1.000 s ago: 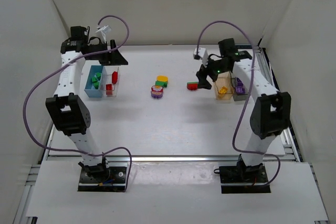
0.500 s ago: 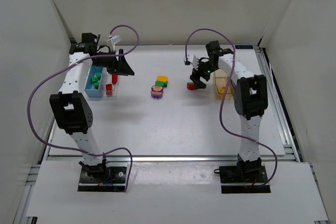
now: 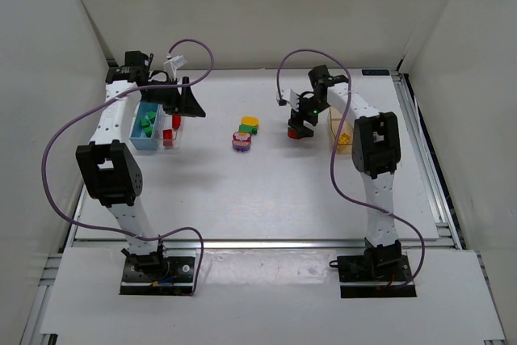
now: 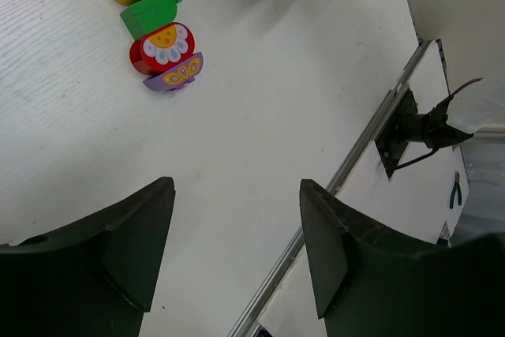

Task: Sort the legos into containers by color

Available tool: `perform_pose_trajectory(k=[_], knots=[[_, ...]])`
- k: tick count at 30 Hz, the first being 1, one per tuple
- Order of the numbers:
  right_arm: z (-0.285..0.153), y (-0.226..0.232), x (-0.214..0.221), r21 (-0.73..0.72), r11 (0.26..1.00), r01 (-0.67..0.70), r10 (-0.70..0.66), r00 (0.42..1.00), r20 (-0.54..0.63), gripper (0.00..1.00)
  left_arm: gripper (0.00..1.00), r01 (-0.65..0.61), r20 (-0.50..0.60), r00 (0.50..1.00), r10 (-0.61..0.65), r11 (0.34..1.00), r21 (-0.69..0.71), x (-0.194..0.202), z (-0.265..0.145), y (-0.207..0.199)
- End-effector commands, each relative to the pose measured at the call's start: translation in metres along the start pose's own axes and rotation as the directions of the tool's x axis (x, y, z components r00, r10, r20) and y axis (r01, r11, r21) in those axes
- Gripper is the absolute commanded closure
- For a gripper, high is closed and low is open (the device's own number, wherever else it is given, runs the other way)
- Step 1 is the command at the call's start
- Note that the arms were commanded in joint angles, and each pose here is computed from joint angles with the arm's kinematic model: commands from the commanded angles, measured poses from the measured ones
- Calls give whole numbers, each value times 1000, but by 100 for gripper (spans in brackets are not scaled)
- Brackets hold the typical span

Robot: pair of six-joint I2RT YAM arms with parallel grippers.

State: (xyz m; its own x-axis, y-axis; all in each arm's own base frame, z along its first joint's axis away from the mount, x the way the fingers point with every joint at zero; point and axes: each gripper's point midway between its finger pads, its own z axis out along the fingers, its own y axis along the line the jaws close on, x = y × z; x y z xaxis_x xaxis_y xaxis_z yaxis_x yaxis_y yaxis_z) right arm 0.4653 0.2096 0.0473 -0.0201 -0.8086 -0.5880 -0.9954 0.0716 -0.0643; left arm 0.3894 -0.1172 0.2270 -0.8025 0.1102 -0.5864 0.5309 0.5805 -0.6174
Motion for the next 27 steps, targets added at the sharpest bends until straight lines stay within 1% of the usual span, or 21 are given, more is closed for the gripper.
perform_pose_trajectory(k=[1,2,5,6,10,11,13,14,16,17,19,20,21,23,24,26,27], knots=[[2,14,3,-47,998,35,-36,999,-19,8,25,-58,28,998,57,998,4,-9,-8,-11],[5,18,7,-58,998,33,-34,999,-26,8,25,-47,22,999,47,999,4,-7,-6,-8],[9,23,12,-65,997,33,-36,998,-46,14,25,-52,24,998,52,999,2,-10,-6,-7],[11,24,13,-65,998,22,-26,998,-52,18,25,-48,22,999,48,999,3,-10,-5,-6],[20,20,22,-35,999,-7,4,996,-87,26,27,-47,24,999,47,999,-7,-9,-3,-1],[21,20,21,-33,999,-7,4,996,-87,29,27,-33,26,999,33,999,-14,-10,-3,0],[21,20,21,-31,999,-10,7,996,-84,34,28,-56,50,997,58,998,-24,-14,-5,-2],[21,19,21,-24,1000,-8,6,997,-83,42,29,-33,51,998,35,999,-26,-11,-3,0],[22,21,21,-24,1000,-21,19,996,-83,51,30,-41,75,996,44,998,-48,-14,-4,1],[22,22,19,-24,1000,-19,17,996,-83,59,32,-17,72,997,21,999,-50,-10,-2,3],[20,25,19,-28,999,-38,36,996,-78,67,34,-20,88,996,24,999,-47,-12,-1,2],[16,26,14,-21,999,-39,38,997,-69,75,35,12,86,996,-9,999,-33,-9,1,1],[14,30,15,-26,998,-53,51,996,-67,79,36,16,92,996,-14,1000,-26,-10,2,1],[2,32,3,-12,998,-54,54,998,-38,87,37,51,98,994,-52,999,8,-9,4,-3],[-1,34,0,-8,997,-74,74,997,-27,88,37,56,110,992,-57,998,18,-12,5,-4],[-16,38,-19,2,994,-109,108,994,30,89,36,128,142,980,-137,989,70,-14,5,-7],[-21,39,-28,6,994,-113,112,992,56,89,36,140,155,976,-153,986,88,-16,5,-8]])
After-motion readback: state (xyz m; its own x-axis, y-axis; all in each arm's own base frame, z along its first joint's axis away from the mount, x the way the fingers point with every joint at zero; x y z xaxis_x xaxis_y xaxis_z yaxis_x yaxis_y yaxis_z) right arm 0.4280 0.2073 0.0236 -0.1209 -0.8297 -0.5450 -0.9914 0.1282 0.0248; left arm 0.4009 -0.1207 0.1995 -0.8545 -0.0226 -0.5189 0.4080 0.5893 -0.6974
